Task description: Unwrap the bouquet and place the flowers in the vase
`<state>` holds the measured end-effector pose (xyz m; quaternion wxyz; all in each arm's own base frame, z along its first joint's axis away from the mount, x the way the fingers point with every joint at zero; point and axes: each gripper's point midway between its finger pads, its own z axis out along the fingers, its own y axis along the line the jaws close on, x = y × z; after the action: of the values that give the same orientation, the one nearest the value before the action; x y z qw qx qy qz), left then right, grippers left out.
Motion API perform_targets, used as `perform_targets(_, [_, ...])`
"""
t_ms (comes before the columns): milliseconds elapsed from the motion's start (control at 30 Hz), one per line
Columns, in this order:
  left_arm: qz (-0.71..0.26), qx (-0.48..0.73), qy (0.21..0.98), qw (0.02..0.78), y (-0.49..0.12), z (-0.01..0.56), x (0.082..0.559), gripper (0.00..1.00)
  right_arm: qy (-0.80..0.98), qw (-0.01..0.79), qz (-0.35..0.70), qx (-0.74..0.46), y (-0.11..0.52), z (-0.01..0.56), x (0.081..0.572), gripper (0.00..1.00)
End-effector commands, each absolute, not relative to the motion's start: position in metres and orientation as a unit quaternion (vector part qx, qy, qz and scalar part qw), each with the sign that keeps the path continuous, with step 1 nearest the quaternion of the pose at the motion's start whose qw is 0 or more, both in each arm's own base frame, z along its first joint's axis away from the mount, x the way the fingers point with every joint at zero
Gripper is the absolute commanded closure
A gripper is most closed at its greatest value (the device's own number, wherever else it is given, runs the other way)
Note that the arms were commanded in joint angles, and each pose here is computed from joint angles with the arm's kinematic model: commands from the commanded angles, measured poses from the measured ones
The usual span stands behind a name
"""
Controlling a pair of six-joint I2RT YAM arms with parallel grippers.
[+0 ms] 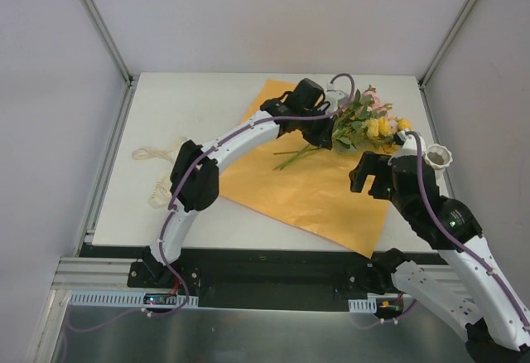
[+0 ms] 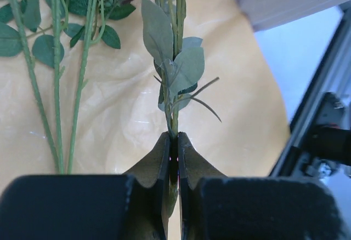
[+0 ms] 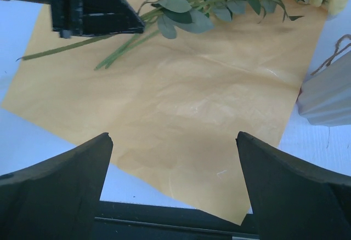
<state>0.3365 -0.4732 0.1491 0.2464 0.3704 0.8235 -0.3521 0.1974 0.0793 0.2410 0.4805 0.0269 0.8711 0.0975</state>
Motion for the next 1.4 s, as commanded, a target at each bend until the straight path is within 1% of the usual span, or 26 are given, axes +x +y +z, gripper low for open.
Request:
perform_targets(0, [-0.435, 0.305, 0.811, 0.246, -0.457, 0.232, 0.325, 1.00, 0.848, 0.504, 0.102, 0.124, 0.066, 0.275, 0.203, 0.00])
perform_targets(33, [-0.440, 0.299, 0.808, 0.252, -0.453, 0.245, 0.323, 1.00, 0.840, 0.505, 0.109, 0.165, 0.064, 0.277, 0.205, 0.00])
perform_targets(100, [-0.445, 0.286, 0.812, 0.246, -0.446, 0.249, 0.318, 1.00, 0.831, 0.506, 0.123, 0.197, 0.067, 0.283, 0.211, 0.00])
perform_targets(133, [-0.453, 0.285, 0.805, 0.256, -0.442, 0.264, 0.314, 1.00, 0.824, 0.509, 0.124, 0.217, 0.066, 0.286, 0.214, 0.00])
perform_targets(200, [-0.453, 0.277, 0.809, 0.250, -0.435, 0.262, 0.306, 1.00, 0.807, 0.501, 0.145, 0.275, 0.068, 0.289, 0.221, 0.00])
perform_targets(233, [-0.459, 0.276, 0.802, 0.263, -0.430, 0.275, 0.302, 1.00, 0.801, 0.498, 0.160, 0.292, 0.072, 0.291, 0.224, 0.00])
perform_targets(267, [-0.456, 0.271, 0.809, 0.253, -0.426, 0.266, 0.297, 1.00, 0.793, 0.493, 0.176, 0.311, 0.077, 0.293, 0.228, 0.00])
perform_targets(300, [-0.460, 0.271, 0.803, 0.265, -0.419, 0.279, 0.291, 1.00, 0.789, 0.487, 0.197, 0.318, 0.086, 0.297, 0.236, 0.01])
perform_targets(367, [-0.460, 0.263, 0.806, 0.264, -0.411, 0.271, 0.283, 1.00, 0.785, 0.476, 0.225, 0.325, 0.098, 0.301, 0.246, 0.00])
perform_targets(400, [-0.462, 0.262, 0.804, 0.266, -0.407, 0.274, 0.279, 1.00, 0.788, 0.466, 0.229, 0.331, 0.102, 0.298, 0.255, 0.00])
perform_targets(433, [-0.469, 0.264, 0.794, 0.282, -0.401, 0.289, 0.272, 1.00, 0.790, 0.453, 0.256, 0.324, 0.114, 0.303, 0.260, 0.00])
perform_targets(467, [-0.468, 0.262, 0.796, 0.280, -0.397, 0.283, 0.267, 1.00, 0.791, 0.444, 0.267, 0.325, 0.119, 0.303, 0.265, 0.00])
perform_targets(533, [-0.471, 0.261, 0.788, 0.298, -0.386, 0.296, 0.260, 1.00, 0.797, 0.417, 0.293, 0.323, 0.133, 0.298, 0.277, 0.01])
perform_targets(567, [-0.469, 0.259, 0.792, 0.293, -0.382, 0.291, 0.255, 1.00, 0.798, 0.410, 0.301, 0.323, 0.137, 0.295, 0.281, 0.00])
perform_targets(633, [-0.477, 0.263, 0.783, 0.300, -0.377, 0.300, 0.247, 1.00, 0.798, 0.391, 0.319, 0.330, 0.145, 0.286, 0.289, 0.00])
perform_targets(733, [-0.485, 0.261, 0.779, 0.298, -0.371, 0.299, 0.238, 1.00, 0.803, 0.360, 0.340, 0.332, 0.161, 0.272, 0.296, 0.02])
perform_targets(767, [-0.487, 0.261, 0.781, 0.291, -0.370, 0.294, 0.234, 1.00, 0.806, 0.352, 0.344, 0.330, 0.165, 0.266, 0.299, 0.04])
perform_targets(800, [-0.492, 0.264, 0.777, 0.293, -0.369, 0.297, 0.231, 1.00, 0.807, 0.338, 0.370, 0.313, 0.178, 0.266, 0.302, 0.05])
perform_targets(900, [-0.499, 0.273, 0.773, 0.282, -0.368, 0.294, 0.223, 1.00, 0.796, 0.337, 0.408, 0.293, 0.196, 0.267, 0.308, 0.08])
perform_targets(1033, [-0.506, 0.276, 0.767, 0.281, -0.366, 0.295, 0.216, 1.00, 0.803, 0.341, 0.396, 0.287, 0.204, 0.259, 0.307, 0.10])
perform_targets(1133, [-0.506, 0.275, 0.767, 0.281, -0.365, 0.294, 0.214, 1.00, 0.809, 0.333, 0.395, 0.279, 0.211, 0.255, 0.304, 0.20])
perform_targets(1167, [-0.505, 0.276, 0.768, 0.281, -0.365, 0.292, 0.213, 1.00, 0.811, 0.334, 0.395, 0.273, 0.214, 0.256, 0.302, 0.28])
perform_targets(1233, [-0.503, 0.273, 0.770, 0.282, -0.363, 0.291, 0.213, 1.00, 0.811, 0.345, 0.390, 0.267, 0.212, 0.259, 0.301, 0.39])
perform_targets(1267, [-0.503, 0.272, 0.771, 0.281, -0.362, 0.290, 0.213, 1.00, 0.811, 0.349, 0.388, 0.265, 0.211, 0.261, 0.299, 0.46])
perform_targets(1333, [-0.505, 0.269, 0.771, 0.280, -0.361, 0.291, 0.211, 1.00, 0.811, 0.368, 0.371, 0.264, 0.201, 0.266, 0.297, 0.55])
perform_targets(1367, [-0.506, 0.266, 0.772, 0.279, -0.360, 0.292, 0.210, 1.00, 0.810, 0.375, 0.366, 0.265, 0.197, 0.269, 0.295, 0.63])
